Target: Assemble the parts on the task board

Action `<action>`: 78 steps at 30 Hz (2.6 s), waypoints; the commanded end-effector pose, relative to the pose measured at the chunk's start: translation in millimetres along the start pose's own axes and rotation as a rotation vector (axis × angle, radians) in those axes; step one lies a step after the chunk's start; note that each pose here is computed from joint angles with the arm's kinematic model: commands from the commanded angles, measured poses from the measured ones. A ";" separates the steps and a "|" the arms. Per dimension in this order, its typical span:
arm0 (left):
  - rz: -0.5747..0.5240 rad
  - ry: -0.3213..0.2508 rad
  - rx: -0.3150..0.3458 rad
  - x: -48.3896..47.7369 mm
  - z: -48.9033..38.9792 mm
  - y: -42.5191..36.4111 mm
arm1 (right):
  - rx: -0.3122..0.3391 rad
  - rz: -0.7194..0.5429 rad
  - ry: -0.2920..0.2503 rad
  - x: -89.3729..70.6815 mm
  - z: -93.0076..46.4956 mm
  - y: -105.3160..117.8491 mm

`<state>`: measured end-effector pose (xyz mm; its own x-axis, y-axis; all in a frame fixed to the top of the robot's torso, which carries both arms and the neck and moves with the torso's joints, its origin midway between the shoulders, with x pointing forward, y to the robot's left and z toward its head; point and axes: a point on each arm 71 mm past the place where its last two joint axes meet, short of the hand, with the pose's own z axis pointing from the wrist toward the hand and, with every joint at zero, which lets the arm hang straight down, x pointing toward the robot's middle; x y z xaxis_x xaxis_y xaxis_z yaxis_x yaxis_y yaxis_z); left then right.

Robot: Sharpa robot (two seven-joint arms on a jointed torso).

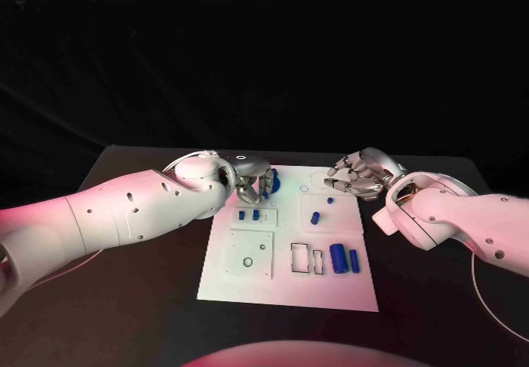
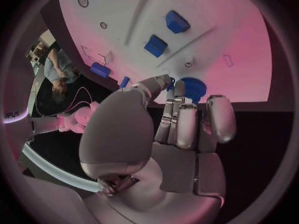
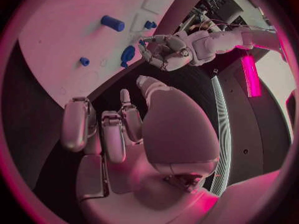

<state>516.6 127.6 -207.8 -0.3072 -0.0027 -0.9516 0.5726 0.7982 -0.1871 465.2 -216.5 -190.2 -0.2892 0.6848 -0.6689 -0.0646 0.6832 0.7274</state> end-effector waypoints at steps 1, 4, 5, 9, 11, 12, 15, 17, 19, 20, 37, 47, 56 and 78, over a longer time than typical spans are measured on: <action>-0.040 -0.041 0.003 -4.3 -4.8 0.0 | -0.010 -0.007 0.009 1.3 0.2 1.1; -0.053 -0.038 -0.008 -4.8 -10.5 5.4 | -0.010 -0.007 0.010 1.6 0.3 0.9; -0.055 -0.033 -0.013 -4.5 -11.8 7.3 | -0.010 -0.007 0.011 1.7 0.3 0.9; -0.063 -0.012 -0.033 -2.9 -15.7 14.7 | -0.009 -0.007 0.011 1.8 0.4 0.6; -0.067 -0.005 -0.042 -2.0 -17.2 18.5 | -0.009 -0.007 0.011 1.9 0.5 0.6; -0.069 -0.001 -0.047 -1.5 -17.8 20.5 | -0.009 -0.007 0.011 2.0 0.5 0.6; -0.076 0.011 -0.058 -0.2 -19.2 24.8 | -0.009 -0.007 0.012 2.2 0.6 0.7; -0.079 0.018 -0.063 0.6 -19.7 26.7 | -0.008 -0.007 0.012 2.3 0.6 0.7; -0.082 0.024 -0.066 1.1 -19.8 27.6 | -0.008 -0.007 0.012 2.4 0.6 0.8; -0.082 0.026 -0.068 1.4 -19.8 28.0 | -0.008 -0.007 0.012 2.4 0.6 0.8; -0.091 0.058 -0.075 6.6 -17.5 28.8 | -0.008 -0.007 0.011 2.2 0.1 0.8; -0.100 0.062 -0.073 8.3 -15.0 28.1 | -0.009 -0.007 0.012 2.5 0.0 1.1; -0.100 0.077 -0.081 10.6 -13.4 28.5 | -0.009 -0.007 0.012 2.6 0.0 1.2; -0.099 0.096 -0.092 12.7 -13.0 29.5 | -0.009 -0.007 0.010 2.1 0.1 0.8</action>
<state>520.4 159.9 -220.9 -0.4176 -0.0367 -0.9079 0.4682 0.8477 -0.2496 465.1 -215.7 -191.1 -0.2912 0.6842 -0.6686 -0.0643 0.6833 0.7273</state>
